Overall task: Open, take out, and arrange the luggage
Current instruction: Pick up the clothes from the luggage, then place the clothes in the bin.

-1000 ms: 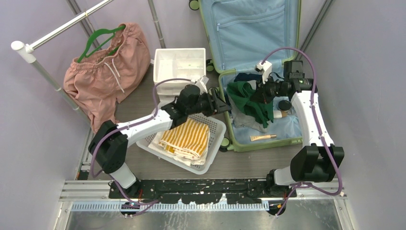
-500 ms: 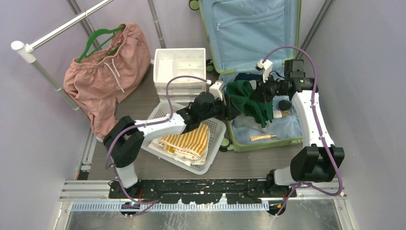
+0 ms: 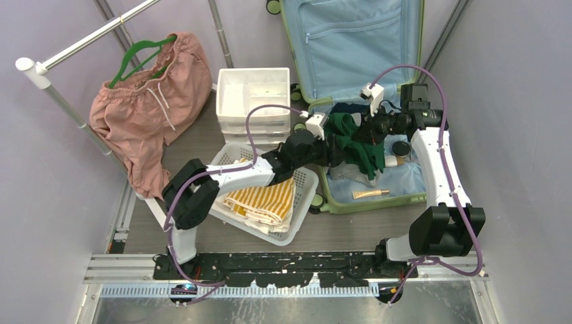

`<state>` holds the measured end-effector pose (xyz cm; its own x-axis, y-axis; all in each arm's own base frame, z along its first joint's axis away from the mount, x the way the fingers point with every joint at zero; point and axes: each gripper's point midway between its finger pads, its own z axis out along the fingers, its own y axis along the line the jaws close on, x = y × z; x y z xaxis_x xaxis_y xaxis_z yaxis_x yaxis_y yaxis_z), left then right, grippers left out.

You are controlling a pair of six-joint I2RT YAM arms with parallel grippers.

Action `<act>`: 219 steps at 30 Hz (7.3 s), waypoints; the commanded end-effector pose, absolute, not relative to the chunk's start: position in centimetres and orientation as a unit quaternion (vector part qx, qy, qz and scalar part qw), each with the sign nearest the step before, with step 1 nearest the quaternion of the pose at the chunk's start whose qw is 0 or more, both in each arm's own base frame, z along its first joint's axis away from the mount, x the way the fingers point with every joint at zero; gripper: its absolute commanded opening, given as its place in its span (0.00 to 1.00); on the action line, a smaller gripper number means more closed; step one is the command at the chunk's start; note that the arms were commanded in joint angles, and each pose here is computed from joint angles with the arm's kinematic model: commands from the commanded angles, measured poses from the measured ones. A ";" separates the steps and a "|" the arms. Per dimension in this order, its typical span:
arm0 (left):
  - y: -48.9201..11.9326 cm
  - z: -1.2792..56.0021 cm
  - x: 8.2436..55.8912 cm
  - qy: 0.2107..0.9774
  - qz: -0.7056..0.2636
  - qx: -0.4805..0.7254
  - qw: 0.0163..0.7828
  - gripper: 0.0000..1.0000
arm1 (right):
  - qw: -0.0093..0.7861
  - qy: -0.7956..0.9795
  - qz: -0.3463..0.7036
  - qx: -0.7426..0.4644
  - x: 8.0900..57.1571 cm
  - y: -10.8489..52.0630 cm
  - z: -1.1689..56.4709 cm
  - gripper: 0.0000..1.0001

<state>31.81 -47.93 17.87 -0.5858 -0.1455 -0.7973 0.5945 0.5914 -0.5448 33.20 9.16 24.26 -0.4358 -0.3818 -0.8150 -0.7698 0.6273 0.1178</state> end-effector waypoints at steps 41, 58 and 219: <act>-42.3 24.4 23.1 0.763 -0.572 0.057 0.298 0.00 | 0.338 0.725 0.280 -0.531 24.0 15.5 20.0 0.63; -42.9 27.5 21.9 0.726 -0.641 0.030 0.246 0.00 | 0.362 0.764 0.229 -0.482 28.0 16.9 17.7 0.81; -19.4 26.3 25.9 0.799 -0.389 -0.050 0.455 0.89 | 0.319 0.907 0.158 -0.227 35.4 4.7 17.4 0.87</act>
<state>25.35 -18.35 23.58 -0.6296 -0.3508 -0.6932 0.2245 0.7720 -0.5946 32.34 5.89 16.39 -0.7102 -0.3410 -0.6159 -0.5629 0.8004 0.2060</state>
